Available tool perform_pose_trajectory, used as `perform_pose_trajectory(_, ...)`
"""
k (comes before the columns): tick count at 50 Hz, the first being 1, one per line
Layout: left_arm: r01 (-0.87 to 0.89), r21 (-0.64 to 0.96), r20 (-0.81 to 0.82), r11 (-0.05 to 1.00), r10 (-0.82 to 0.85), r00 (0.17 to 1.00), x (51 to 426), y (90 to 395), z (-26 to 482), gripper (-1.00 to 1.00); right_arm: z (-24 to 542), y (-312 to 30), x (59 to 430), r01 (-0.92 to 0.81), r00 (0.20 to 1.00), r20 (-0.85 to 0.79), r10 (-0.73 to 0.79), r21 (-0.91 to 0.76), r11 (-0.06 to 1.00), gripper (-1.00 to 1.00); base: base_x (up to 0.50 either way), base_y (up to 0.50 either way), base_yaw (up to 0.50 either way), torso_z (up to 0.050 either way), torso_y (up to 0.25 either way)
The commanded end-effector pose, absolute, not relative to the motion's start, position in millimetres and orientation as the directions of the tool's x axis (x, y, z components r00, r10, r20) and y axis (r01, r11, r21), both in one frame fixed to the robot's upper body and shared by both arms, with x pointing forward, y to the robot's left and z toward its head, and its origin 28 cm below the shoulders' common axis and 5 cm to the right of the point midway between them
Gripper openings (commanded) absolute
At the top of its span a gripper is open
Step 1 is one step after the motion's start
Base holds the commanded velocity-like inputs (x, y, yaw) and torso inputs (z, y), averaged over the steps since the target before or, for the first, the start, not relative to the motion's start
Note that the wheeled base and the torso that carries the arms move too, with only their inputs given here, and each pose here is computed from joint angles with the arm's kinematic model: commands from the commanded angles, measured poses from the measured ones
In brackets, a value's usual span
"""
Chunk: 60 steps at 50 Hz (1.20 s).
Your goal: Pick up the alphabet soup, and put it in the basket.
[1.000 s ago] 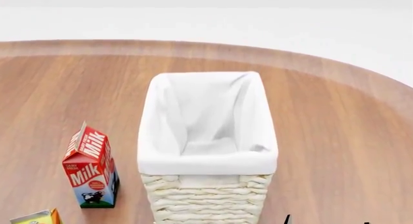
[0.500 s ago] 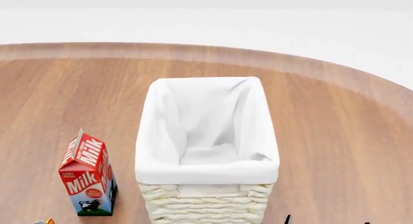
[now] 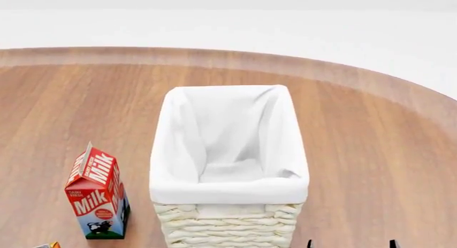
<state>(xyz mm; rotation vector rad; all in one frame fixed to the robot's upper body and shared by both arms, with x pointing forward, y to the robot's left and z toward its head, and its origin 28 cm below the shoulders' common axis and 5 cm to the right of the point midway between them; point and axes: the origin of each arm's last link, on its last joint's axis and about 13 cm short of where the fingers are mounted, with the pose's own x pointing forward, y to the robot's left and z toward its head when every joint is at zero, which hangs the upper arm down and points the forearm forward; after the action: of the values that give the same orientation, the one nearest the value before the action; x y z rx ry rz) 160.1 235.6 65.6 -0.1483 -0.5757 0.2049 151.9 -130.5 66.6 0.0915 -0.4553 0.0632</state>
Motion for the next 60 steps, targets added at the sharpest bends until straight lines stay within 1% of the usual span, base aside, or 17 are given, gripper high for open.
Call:
perform_pose_trajectory(1, -0.154, -0.185, 0.518, 0.971, 0.229, 0.824, 163, 234, 64, 1.0, 68, -144, 152, -0.246, 0.905, 0.375, 0.203, 0.069, 0.967, 1.0, 0.0, 0.0, 0.0, 0.0, 0.0)
perform_pose_trajectory(4, -0.155, -0.184, 0.516, 0.971, 0.23, 0.825, 164, 234, 64, 1.0, 70, -147, 152, -0.313, 0.894, 0.364, 0.262, 0.088, 0.946, 1.0, 0.0, 0.0, 0.0, 0.0, 0.0)
perform_pose_trajectory(5, -0.154, -0.183, 0.515, 0.971, 0.228, 0.826, 164, 234, 63, 1.0, 70, -148, 152, -0.34, 0.892, 0.336, 0.303, 0.055, 0.939, 1.0, 0.0, 0.0, 0.0, 0.0, 0.0)
perform_pose_trajectory(8, -0.154, -0.181, 0.514, 0.971, 0.227, 0.827, 164, 234, 63, 1.0, 70, -149, 154, -0.385, 0.885, 0.308, 0.35, 0.058, 0.921, 1.0, 0.0, 0.0, 0.0, 0.0, 0.0)
perform_pose_trajectory(10, -0.16, -0.18, 0.513, 0.971, 0.231, 0.827, 164, 234, 63, 1.0, 69, -150, 155, -0.448, 0.867, 0.273, 0.417, 0.06, 0.892, 1.0, 0.0, 0.0, 0.0, 0.0, 0.0)
perform_pose_trajectory(15, -0.158, -0.178, 0.508, 0.971, 0.229, 0.831, 165, 233, 62, 1.0, 68, -151, 156, -0.512, 0.841, 0.244, 0.482, 0.074, 0.856, 1.0, 0.0, 0.0, 0.0, 0.0, 0.0)
perform_pose_trajectory(22, -0.158, -0.178, 0.499, 0.971, 0.228, 0.836, 166, 233, 61, 1.0, 68, -150, 156, -0.609, 0.786, 0.198, 0.586, 0.083, 0.789, 1.0, 0.0, 0.0, 0.0, 0.0, 0.0)
perform_pose_trajectory(25, -0.158, -0.179, 0.499, 0.971, 0.228, 0.836, 166, 233, 61, 1.0, 68, -150, 156, -0.666, 0.744, 0.172, 0.646, 0.098, 0.74, 1.0, 0.0, 0.0, 0.0, 0.0, 0.0)
perform_pose_trajectory(31, -0.158, -0.175, 0.494, 0.972, 0.226, 0.839, 167, 233, 61, 1.0, 71, -150, 157, -0.699, 0.714, 0.175, 0.678, 0.108, 0.707, 1.0, 0.0, 0.0, 0.0, 0.0, 0.0)
perform_pose_trajectory(39, -0.158, -0.173, 0.491, 0.972, 0.224, 0.842, 167, 233, 61, 1.0, 75, -146, 155, -0.782, 0.623, 0.179, 0.761, 0.126, 0.611, 1.0, 0.0, 0.0, 0.0, 0.0, 0.0)
perform_pose_trajectory(43, -0.156, -0.173, 0.491, 0.972, 0.223, 0.842, 167, 233, 62, 1.0, 72, -144, 156, -0.794, 0.609, 0.169, 0.775, 0.138, 0.593, 1.0, 0.0, 0.0, 0.0, 0.0, 0.0)
perform_pose_trajectory(47, -0.155, -0.173, 0.492, 0.973, 0.222, 0.842, 166, 233, 62, 1.0, 72, -144, 155, -0.831, 0.554, 0.168, 0.815, 0.157, 0.533, 1.0, 0.0, 0.0, 0.0, 0.0, 0.0)
perform_pose_trajectory(52, -0.155, -0.172, 0.492, 0.973, 0.221, 0.842, 166, 233, 62, 1.0, 69, -143, 154, -0.843, 0.535, 0.154, 0.83, 0.15, 0.516, 1.0, 0.0, 0.0, 0.0, 0.0, 0.0)
perform_pose_trajectory(55, -0.154, -0.17, 0.492, 0.973, 0.219, 0.843, 166, 232, 62, 1.0, 68, -141, 151, -0.869, 0.492, 0.139, 0.859, 0.135, 0.476, 1.0, 0.0, 0.0, 0.0, 0.0, 0.0)
perform_pose_trajectory(56, -0.154, -0.17, 0.493, 0.973, 0.219, 0.842, 166, 232, 62, 1.0, 68, -140, 148, -0.884, 0.463, 0.135, 0.876, 0.135, 0.447, 1.0, 0.0, 0.0, 0.0, 0.0, 0.0)
perform_pose_trajectory(60, -0.154, -0.169, 0.492, 0.974, 0.218, 0.843, 166, 232, 62, 1.0, 66, -137, 144, -0.905, 0.424, 0.122, 0.897, 0.089, 0.416, 1.0, 0.0, 0.0, 0.0, 0.0, 0.0)
